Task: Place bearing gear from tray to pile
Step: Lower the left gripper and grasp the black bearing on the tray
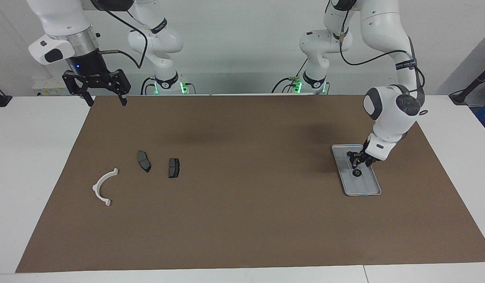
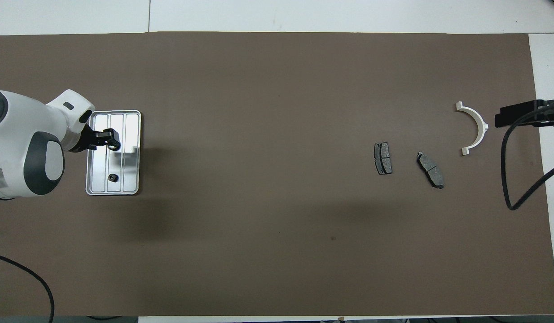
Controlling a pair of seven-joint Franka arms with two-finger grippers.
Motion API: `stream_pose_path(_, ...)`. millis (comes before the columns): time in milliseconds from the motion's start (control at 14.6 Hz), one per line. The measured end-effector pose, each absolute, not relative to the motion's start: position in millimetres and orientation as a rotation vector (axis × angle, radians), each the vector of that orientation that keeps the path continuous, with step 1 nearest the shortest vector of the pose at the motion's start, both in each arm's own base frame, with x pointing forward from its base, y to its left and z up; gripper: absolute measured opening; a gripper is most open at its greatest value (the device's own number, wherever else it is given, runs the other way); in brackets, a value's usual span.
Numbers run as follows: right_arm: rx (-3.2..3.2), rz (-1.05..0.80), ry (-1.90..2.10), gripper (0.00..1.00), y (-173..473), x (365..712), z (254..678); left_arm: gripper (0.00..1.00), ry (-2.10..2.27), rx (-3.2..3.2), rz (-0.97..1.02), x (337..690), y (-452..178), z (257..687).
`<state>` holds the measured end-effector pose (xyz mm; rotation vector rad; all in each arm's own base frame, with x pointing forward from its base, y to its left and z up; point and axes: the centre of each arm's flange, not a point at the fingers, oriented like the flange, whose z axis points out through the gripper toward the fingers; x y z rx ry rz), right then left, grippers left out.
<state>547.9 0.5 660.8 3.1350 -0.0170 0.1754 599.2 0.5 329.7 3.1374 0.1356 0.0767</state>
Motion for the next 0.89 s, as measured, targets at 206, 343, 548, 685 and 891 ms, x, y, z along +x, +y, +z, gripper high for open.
stream_pose_path(206, 3.135, 0.17, -0.018, 1.0, 0.1, 547.8, 659.4, 0.6, 0.137, 3.135, 0.107, 609.9, 1.2, 327.0)
stream_pose_path(343, 3.136, 0.165, -0.018, 1.0, 0.1, 547.8, 658.2, 0.62, 0.138, 3.134, 0.118, 614.8, 1.6, 326.8)
stream_pose_path(548, 3.136, 0.16, -0.018, 1.0, 0.0, 547.8, 656.7, 0.6, 0.153, 3.135, 0.102, 615.4, 7.2, 318.7)
stream_pose_path(685, 3.136, 0.159, -0.018, 1.0, 0.1, 547.8, 656.3, 0.61, 0.16, 3.136, 0.088, 614.8, 10.3, 313.1)
stream_pose_path(891, 3.136, 0.157, -0.017, 1.0, 0.4, 547.8, 655.9, 0.6, 0.161, 3.137, 0.081, 614.6, 10.4, 309.9)
